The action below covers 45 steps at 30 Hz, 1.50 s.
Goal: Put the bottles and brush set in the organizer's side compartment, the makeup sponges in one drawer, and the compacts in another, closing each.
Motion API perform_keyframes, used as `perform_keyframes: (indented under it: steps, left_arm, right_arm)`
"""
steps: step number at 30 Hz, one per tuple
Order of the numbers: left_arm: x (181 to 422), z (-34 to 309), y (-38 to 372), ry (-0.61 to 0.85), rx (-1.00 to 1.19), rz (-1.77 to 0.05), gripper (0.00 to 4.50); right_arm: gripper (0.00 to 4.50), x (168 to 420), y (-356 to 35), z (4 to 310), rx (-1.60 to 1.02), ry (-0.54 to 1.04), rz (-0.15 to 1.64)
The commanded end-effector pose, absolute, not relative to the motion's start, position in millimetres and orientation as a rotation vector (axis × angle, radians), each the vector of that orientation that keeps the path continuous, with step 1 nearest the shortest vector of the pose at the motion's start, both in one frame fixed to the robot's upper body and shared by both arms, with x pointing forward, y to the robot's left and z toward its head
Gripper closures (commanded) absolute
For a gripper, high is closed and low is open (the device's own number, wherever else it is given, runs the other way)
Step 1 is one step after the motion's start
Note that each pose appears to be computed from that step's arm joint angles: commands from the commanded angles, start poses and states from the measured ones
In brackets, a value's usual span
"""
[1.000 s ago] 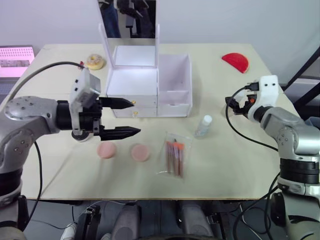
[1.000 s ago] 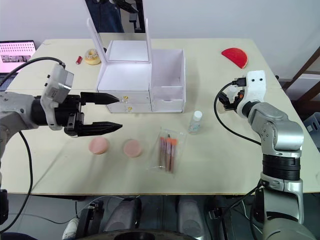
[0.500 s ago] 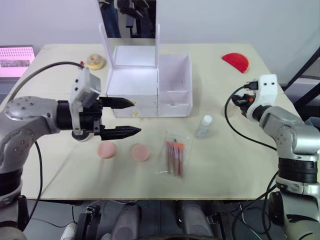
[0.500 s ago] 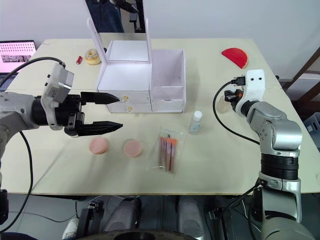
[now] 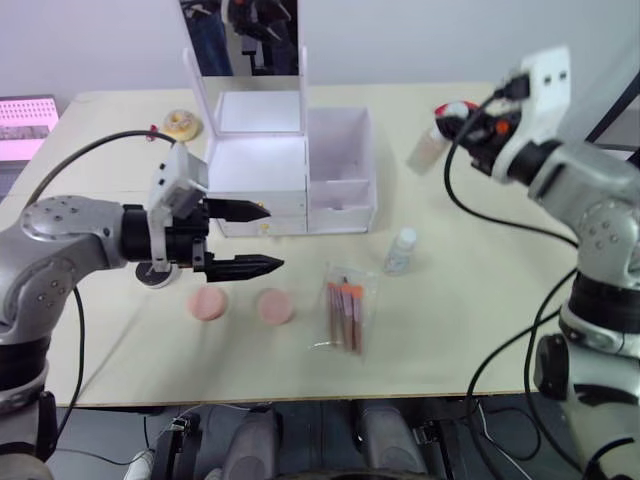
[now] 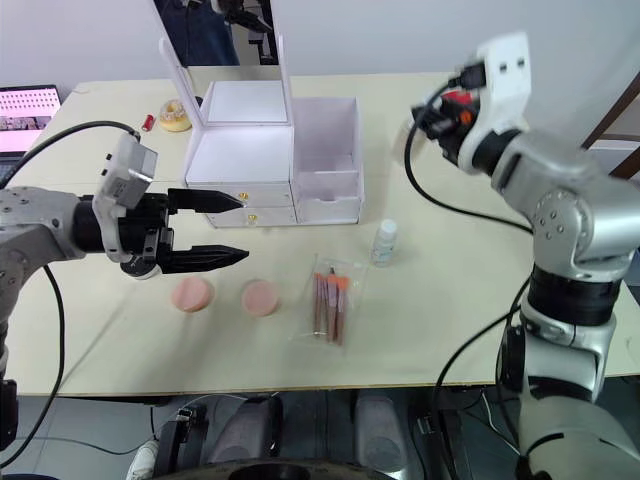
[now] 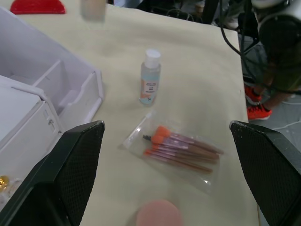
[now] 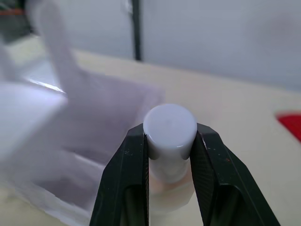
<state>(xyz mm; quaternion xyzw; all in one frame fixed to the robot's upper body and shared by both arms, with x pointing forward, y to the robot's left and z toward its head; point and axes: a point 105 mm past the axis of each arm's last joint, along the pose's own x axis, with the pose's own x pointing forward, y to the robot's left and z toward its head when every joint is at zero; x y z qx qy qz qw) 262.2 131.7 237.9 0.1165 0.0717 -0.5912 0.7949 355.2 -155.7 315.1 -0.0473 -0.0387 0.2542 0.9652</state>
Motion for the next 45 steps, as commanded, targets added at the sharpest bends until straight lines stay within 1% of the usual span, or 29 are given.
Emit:
perform_keyframes:
  steps: [1,3,6,13,17,21,26,35,43,44,45]
  left_arm:
    - [264,246,129,0.108,0.272,-1.278,0.0]
    - [265,245,129,0.107,0.272,-1.28,0.0]
    - [265,245,129,0.105,0.273,-1.283,0.0]
    - [262,247,130,0.1,0.276,-1.277,0.0]
    - [260,248,133,0.101,0.273,-1.263,0.0]
    - [260,247,133,0.102,0.271,-1.255,0.0]
    - [259,247,133,0.102,0.266,-1.247,0.0]
    - [260,246,133,0.104,0.259,-1.242,0.0]
    - [260,245,134,0.104,0.26,-1.24,0.0]
    - [260,245,134,0.103,0.26,-1.241,0.0]
    - [260,246,134,0.102,0.26,-1.242,0.0]
  right_arm:
    - [3.8,345,-120,342,-0.095,-0.138,0.688]
    - [3.8,345,-108,347,-0.093,-0.141,0.749]
    - [3.8,349,-90,344,-0.137,-0.115,0.833]
    - [3.8,367,-78,309,-0.22,-0.02,0.896]
    - [3.8,381,-78,284,-0.277,0.027,0.895]
    - [3.8,387,-81,273,-0.31,0.04,0.898]
    - [3.8,399,-88,250,-0.405,0.08,0.896]
    - [3.8,412,-96,229,-0.427,0.141,0.892]
    - [3.8,413,-97,217,-0.416,0.177,0.891]
    - [2.78,413,-98,218,-0.415,0.176,0.886]
    - [2.45,413,-98,219,-0.414,0.171,0.886]
